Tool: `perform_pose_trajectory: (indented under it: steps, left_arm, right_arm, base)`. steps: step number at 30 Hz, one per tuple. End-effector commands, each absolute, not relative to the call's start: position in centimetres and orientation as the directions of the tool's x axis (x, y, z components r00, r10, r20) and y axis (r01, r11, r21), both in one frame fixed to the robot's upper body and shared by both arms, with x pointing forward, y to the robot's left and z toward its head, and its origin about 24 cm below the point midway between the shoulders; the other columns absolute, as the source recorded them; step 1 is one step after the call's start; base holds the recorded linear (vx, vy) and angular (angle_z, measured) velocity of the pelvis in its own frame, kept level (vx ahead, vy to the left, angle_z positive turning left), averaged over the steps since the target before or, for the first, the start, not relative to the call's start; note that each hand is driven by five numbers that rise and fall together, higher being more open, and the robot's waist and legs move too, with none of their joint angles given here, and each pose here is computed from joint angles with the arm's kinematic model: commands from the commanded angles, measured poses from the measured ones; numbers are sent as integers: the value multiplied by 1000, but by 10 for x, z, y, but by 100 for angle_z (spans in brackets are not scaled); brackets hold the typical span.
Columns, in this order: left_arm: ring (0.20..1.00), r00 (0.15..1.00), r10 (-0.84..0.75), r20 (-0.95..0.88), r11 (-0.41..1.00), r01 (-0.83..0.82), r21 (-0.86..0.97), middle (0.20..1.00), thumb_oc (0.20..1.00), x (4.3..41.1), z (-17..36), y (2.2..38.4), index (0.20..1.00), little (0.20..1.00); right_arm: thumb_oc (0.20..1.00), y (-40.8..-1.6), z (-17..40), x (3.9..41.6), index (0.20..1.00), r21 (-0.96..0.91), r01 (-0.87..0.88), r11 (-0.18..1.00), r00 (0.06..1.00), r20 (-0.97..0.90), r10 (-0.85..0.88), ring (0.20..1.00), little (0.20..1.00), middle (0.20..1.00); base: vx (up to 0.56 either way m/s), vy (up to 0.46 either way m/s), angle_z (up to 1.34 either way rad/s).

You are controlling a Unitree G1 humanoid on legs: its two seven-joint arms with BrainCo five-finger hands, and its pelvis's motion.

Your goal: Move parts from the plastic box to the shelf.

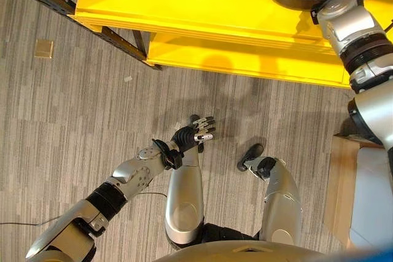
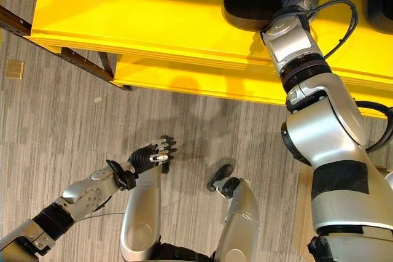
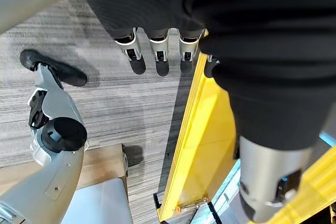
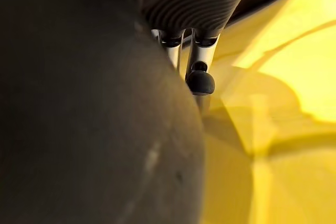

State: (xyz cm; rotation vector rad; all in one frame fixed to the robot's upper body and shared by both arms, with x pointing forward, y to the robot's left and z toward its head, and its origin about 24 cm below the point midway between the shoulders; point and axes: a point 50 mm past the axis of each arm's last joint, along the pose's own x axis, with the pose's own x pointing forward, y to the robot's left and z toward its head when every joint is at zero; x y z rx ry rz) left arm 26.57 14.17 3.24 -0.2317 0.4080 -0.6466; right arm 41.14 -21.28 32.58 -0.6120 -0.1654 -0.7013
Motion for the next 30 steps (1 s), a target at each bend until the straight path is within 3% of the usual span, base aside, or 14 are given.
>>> perform_pose_trajectory:
  steps: [1,14,24,30]
  left_arm:
    - [1000,650,-722,-236,686,630,-363,1000,1000,253,43,124,1000,1000]
    - [1000,649,-702,-294,712,622,-325,1000,1000,243,38,149,1000,1000]
    - [1000,645,-692,-323,722,623,-303,1000,1000,238,32,160,1000,1000]
    - [1000,637,-698,-327,715,632,-298,1000,1000,242,34,161,1000,1000]
  right_arm:
    - [200,-231,396,385,200,-373,818,438,574,581,-577,200,200,200]
    - [200,-242,422,367,200,-322,897,302,441,695,-568,200,200,200]
    - [200,-254,423,364,200,-321,897,302,441,682,-583,200,200,200]
    - [200,-246,423,369,200,-350,870,348,490,694,-528,200,200,200]
  base:
    - [51,-132,4]
    - [52,-120,3]
    - [37,-81,1]
    - [-2,2,1]
